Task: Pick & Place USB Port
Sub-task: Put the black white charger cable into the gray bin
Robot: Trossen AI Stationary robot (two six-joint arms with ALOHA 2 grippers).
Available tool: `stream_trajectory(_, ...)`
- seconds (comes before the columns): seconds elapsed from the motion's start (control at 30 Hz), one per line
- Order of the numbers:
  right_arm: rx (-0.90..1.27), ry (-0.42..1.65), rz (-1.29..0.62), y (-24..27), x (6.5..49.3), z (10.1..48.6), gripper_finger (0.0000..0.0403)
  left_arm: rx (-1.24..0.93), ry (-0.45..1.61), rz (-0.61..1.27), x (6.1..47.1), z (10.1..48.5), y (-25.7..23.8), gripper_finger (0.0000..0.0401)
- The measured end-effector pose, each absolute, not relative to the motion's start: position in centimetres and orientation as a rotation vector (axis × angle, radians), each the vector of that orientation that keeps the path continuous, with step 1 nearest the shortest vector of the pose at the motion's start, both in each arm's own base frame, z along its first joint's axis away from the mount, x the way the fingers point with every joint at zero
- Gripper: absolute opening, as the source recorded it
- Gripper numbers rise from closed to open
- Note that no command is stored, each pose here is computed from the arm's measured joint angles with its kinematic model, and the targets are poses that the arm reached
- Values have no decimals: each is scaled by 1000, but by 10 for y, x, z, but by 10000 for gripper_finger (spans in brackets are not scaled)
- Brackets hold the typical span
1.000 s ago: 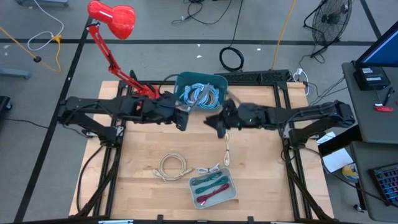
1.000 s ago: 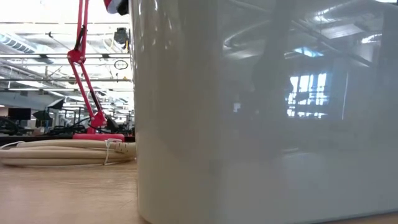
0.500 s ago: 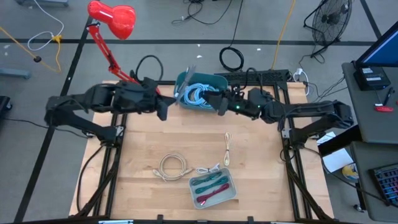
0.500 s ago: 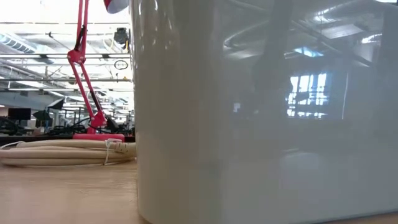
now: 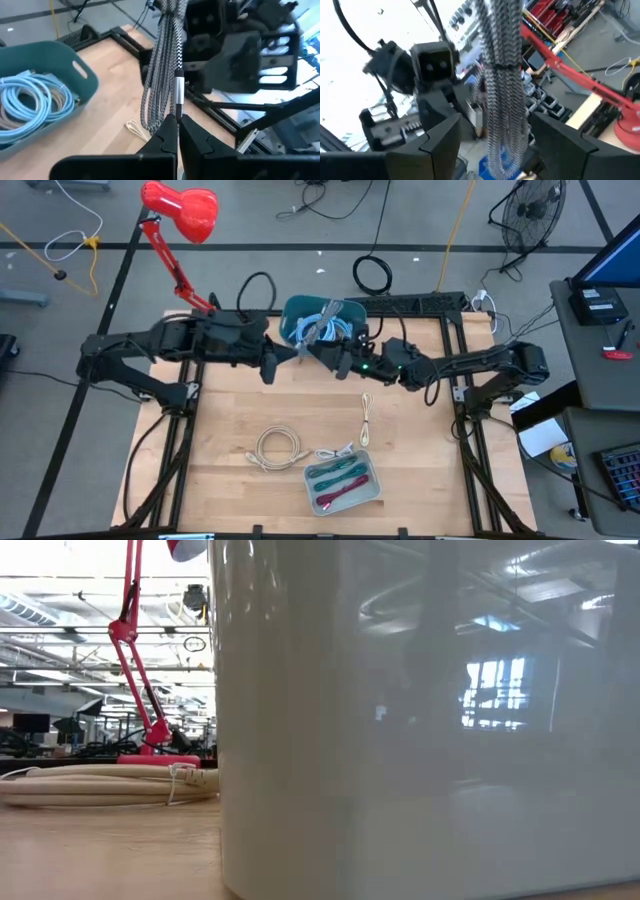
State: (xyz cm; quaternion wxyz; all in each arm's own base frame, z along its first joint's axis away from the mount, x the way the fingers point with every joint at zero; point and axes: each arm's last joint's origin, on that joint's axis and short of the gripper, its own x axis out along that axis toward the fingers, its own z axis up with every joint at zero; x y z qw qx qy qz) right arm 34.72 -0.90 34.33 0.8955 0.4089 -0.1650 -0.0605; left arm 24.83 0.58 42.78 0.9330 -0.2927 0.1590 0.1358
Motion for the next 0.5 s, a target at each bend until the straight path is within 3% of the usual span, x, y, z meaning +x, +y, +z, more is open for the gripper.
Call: stream_trajectory(0.5, 774, -370, -148, -10, 344, 348, 235, -596, 324, 278, 247, 429, 7, 0)
